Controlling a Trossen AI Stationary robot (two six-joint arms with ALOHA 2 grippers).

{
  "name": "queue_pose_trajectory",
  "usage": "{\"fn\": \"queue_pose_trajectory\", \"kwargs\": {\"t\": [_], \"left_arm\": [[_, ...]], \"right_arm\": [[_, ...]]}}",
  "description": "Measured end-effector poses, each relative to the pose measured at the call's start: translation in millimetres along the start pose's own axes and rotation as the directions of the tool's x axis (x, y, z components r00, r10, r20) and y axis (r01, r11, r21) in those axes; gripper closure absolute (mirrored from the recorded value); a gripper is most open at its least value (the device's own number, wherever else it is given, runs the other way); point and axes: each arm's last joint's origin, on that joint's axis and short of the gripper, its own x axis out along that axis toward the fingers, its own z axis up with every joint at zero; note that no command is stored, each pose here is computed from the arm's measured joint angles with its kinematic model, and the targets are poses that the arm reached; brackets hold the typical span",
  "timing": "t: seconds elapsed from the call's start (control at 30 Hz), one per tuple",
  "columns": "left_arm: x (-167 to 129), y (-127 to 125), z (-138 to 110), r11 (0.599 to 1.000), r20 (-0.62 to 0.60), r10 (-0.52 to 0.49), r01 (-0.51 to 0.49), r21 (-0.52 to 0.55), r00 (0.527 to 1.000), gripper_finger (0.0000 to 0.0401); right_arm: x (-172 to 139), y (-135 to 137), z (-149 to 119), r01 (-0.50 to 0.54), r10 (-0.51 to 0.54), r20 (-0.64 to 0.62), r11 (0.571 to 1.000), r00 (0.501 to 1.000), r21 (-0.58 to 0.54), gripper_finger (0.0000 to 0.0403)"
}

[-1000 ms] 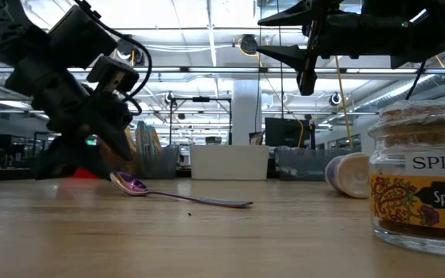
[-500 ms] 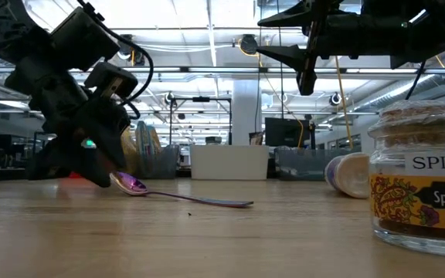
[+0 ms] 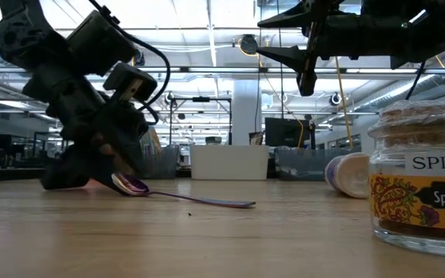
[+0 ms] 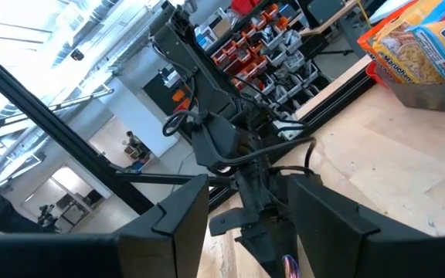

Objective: Pick & Place Food Item
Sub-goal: Put the purple spoon into the right black bin

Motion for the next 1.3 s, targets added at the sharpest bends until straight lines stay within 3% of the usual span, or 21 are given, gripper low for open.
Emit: {"fn": "queue_pose_trajectory", "kwargs": {"t": [0.3, 0.5, 0.67, 0.83, 0.97, 1.07, 1.17, 1.3], "left_arm": [[-4, 2, 7, 0.999, -0.065, -0.009, 0.011, 0.034, 0.998, 0.0385], [-19, 0, 19, 0.995, -0.082, -0.059, 0.065, 0.075, 0.995, 0.0387], [-40, -17, 27, 0.973, 0.011, -0.154, 0.150, 0.173, 0.988, 0.0392], [-58, -43, 39, 0.950, 0.108, -0.216, 0.184, 0.252, 0.970, 0.0395], [-68, -68, 53, 0.947, 0.140, -0.197, 0.151, 0.282, 0.970, 0.0396], [-79, -87, 64, 0.950, 0.192, -0.148, 0.086, 0.300, 0.970, 0.0395], [-91, -99, 75, 0.956, 0.245, -0.079, 0.004, 0.295, 0.966, 0.0396], [-107, -113, 89, 0.959, 0.320, -0.062, -0.032, 0.281, 0.946, 0.0395]], "right_arm": [[0, 0, 0, -0.002, 0.002, -0.002, 1.000, 1.000, 0.024, 0.0232], [0, 0, 0, -0.002, 0.002, -0.003, 1.000, 1.000, 0.024, 0.0232], [0, 1, 0, -0.006, 0.006, -0.004, 1.000, 1.000, 0.005, 0.0232], [4, 11, 2, -0.040, 0.040, 0.000, 0.997, 0.999, -0.070, 0.0232], [21, 28, 14, -0.020, 0.013, -0.047, 0.986, 0.999, -0.165, 0.0243], [38, 43, 28, 0.037, -0.087, -0.162, 0.958, 0.983, -0.285, 0.0254], [48, 61, 46, 0.059, -0.191, -0.272, 0.902, 0.943, -0.428, 0.0264], [53, 82, 72, 0.083, -0.281, -0.282, 0.829, 0.917, -0.554, 0.0270]]}}
